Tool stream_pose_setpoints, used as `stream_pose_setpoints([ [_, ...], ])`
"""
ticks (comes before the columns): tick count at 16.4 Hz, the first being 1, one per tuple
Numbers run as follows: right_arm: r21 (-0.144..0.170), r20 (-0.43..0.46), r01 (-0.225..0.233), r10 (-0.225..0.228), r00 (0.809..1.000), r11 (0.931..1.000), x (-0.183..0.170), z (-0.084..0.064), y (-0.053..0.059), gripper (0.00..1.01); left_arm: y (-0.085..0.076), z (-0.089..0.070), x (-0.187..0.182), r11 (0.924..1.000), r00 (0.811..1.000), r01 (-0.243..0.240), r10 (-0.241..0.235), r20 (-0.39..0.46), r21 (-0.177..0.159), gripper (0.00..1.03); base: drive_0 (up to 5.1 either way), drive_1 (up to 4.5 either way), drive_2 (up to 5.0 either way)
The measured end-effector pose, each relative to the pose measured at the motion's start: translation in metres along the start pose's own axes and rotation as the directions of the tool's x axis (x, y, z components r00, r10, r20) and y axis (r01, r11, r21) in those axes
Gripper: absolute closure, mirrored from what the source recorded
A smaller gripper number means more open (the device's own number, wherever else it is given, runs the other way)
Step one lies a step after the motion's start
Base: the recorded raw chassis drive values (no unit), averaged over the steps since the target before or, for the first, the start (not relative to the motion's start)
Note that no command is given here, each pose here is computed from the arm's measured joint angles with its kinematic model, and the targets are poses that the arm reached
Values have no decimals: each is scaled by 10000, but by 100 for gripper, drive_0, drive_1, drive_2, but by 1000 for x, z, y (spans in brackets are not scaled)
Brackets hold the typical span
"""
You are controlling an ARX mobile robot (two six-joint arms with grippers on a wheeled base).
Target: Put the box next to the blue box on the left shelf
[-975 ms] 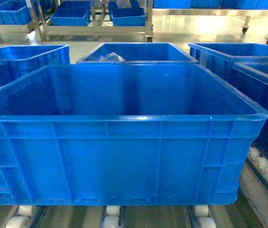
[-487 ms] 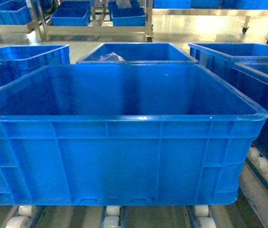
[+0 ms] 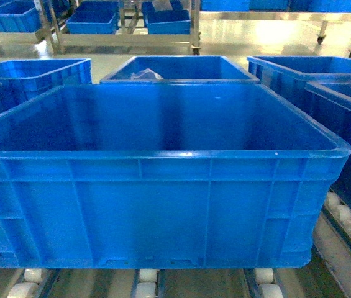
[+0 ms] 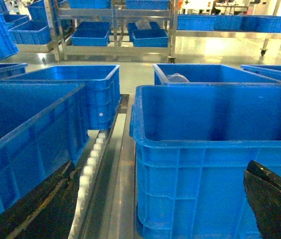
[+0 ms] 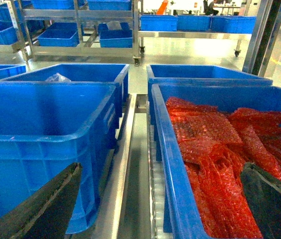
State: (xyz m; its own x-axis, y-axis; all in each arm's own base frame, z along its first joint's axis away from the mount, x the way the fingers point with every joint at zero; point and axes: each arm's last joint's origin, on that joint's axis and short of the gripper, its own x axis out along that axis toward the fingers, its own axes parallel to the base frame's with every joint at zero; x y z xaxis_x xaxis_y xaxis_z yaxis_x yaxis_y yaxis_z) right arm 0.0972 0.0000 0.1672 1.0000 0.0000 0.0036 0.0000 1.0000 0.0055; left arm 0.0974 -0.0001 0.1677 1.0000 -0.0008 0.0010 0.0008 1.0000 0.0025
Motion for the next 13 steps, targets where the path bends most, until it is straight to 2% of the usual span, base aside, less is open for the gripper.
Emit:
stream_pose_setpoints([
  [13, 0, -4, 0, 0, 10000, 10000, 0, 0, 0, 3, 0, 0, 0, 10000, 10000, -4, 4, 0, 0, 5, 0, 0, 0],
])
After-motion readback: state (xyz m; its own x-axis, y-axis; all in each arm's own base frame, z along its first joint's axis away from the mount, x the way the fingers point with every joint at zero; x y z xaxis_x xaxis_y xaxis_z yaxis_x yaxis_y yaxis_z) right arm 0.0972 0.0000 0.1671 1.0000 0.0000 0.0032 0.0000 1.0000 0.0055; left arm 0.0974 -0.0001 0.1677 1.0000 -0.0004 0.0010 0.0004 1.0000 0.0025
